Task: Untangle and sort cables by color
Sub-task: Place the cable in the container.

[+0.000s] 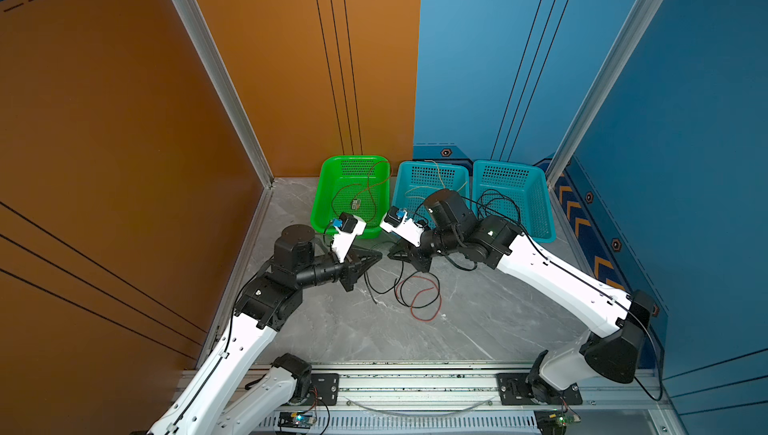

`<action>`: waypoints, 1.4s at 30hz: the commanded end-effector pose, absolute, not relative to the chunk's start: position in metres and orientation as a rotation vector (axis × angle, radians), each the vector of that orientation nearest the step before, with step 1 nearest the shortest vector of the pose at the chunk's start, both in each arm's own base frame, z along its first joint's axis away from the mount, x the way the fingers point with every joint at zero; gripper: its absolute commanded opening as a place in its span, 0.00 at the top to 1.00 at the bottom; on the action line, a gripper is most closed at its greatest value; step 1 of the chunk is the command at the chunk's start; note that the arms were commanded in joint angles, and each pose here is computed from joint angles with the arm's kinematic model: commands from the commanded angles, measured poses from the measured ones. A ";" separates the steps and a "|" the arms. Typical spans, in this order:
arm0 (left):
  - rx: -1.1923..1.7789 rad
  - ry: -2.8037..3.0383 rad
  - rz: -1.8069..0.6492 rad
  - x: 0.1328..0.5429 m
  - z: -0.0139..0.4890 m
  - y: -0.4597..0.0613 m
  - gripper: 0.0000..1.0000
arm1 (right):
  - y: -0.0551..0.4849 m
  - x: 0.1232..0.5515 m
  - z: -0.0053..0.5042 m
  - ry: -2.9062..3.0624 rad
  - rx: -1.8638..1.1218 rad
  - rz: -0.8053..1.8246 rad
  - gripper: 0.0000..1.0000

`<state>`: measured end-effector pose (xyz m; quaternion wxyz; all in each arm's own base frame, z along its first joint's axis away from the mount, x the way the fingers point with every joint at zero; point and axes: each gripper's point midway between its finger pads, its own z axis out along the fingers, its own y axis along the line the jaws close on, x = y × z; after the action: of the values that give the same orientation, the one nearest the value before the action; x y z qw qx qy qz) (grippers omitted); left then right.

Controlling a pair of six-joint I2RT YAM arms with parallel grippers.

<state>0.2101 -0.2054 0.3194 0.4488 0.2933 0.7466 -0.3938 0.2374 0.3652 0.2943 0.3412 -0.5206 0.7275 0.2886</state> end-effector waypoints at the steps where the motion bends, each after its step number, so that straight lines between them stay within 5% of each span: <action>1: 0.724 1.834 -0.958 0.209 0.318 -0.204 1.00 | 0.353 0.254 0.301 1.921 -1.278 0.642 1.00; 6: 0.669 1.862 -0.895 0.219 0.313 -0.197 0.78 | 0.319 0.296 0.314 1.995 -1.054 0.482 1.00; 12: 0.558 1.923 -0.785 0.237 0.297 -0.184 0.01 | 0.224 0.372 0.350 2.077 -0.575 0.211 1.00; 19: 0.404 1.922 -0.708 0.255 0.268 -0.177 0.02 | 0.107 0.445 0.380 2.096 -0.125 0.020 1.00; 31: 0.310 1.903 -0.776 0.267 0.240 -0.185 0.02 | -0.003 0.576 0.304 2.227 0.273 0.033 1.00; 42: 0.329 1.925 -0.769 0.264 0.229 -0.185 0.02 | -0.035 0.575 0.183 2.450 0.360 -0.086 1.00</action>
<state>0.2645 -0.1834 0.2266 0.4937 0.1324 0.7994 -0.3159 0.5834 -0.0213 0.1917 0.3367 0.1163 0.9342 -0.0226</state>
